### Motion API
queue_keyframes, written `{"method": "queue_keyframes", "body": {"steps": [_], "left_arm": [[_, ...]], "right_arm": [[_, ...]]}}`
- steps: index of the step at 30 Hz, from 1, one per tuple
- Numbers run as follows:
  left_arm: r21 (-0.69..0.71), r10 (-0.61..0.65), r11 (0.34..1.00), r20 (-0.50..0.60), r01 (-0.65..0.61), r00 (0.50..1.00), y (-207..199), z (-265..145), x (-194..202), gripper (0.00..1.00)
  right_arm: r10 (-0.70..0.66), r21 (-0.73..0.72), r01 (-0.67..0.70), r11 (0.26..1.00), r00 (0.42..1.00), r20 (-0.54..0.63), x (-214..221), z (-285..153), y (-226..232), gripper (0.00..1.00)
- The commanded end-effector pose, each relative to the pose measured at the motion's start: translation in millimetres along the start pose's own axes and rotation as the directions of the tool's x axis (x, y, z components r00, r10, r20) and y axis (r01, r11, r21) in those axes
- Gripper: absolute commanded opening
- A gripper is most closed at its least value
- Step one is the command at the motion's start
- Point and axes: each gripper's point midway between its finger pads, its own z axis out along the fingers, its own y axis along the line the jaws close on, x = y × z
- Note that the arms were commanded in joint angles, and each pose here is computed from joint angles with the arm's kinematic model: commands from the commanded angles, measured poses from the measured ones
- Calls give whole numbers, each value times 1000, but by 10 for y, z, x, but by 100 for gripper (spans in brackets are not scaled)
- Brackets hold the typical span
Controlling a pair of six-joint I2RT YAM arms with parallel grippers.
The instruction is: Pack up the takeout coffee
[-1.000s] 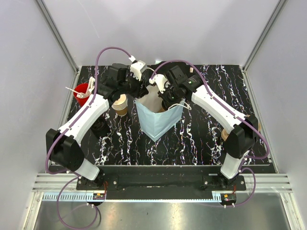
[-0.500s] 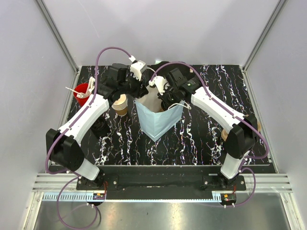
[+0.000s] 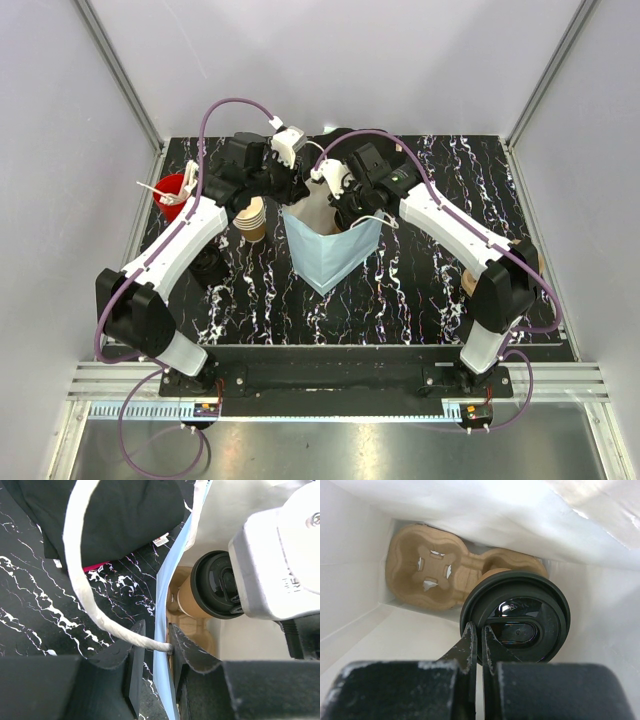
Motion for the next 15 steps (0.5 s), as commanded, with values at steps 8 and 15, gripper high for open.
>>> {"method": "queue_keyframes", "body": {"steps": [8, 15], "left_arm": [[10, 16, 1000, 56, -17, 998, -37, -13, -207, 28], [13, 17, 1000, 57, -18, 998, -46, -23, -218, 28]], "right_arm": [[-33, 20, 31, 999, 995, 91, -182, -167, -44, 0], [-39, 16, 38, 999, 995, 94, -177, -141, -34, 0]]}}
